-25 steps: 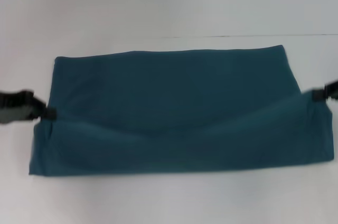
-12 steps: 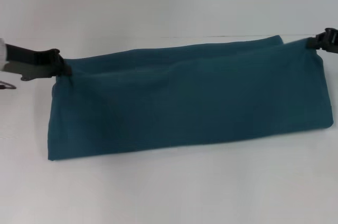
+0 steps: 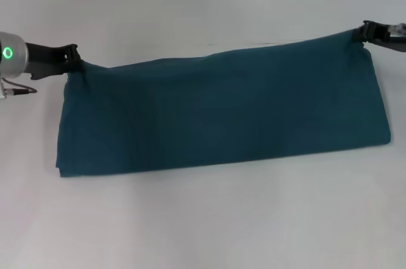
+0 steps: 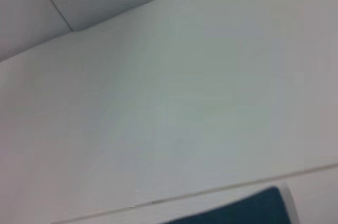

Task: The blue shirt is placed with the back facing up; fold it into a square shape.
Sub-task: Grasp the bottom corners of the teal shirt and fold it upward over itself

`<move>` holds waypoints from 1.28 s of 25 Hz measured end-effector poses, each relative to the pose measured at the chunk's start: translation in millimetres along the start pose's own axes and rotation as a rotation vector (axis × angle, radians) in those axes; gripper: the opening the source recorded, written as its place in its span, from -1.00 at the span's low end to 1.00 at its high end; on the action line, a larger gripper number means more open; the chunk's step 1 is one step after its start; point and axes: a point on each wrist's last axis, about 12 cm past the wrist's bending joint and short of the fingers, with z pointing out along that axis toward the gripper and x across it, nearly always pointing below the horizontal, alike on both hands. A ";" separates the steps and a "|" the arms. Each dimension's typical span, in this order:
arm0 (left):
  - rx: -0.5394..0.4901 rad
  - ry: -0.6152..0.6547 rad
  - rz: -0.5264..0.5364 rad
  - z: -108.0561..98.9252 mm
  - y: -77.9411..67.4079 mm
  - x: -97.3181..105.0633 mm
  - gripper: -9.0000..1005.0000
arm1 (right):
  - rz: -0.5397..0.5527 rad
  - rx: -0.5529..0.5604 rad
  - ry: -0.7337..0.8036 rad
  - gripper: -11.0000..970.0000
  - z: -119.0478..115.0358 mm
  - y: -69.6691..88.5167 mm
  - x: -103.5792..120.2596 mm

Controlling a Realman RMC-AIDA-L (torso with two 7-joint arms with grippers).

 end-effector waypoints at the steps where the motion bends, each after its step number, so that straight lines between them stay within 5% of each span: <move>1: -0.003 -0.007 0.000 1.2 -0.4 -0.4 -0.75 | -0.009 0.005 -0.005 -0.89 2.7 3.6 -1.3; 8: -0.011 -0.047 -0.005 4.9 -3.3 -3.6 -0.74 | -0.077 0.021 -0.013 -0.89 16.6 24.4 -6.0; 32: -0.045 -0.137 0.012 9.9 -6.9 -11.9 -0.72 | -0.092 0.068 -0.047 -0.68 15.8 18.5 -14.1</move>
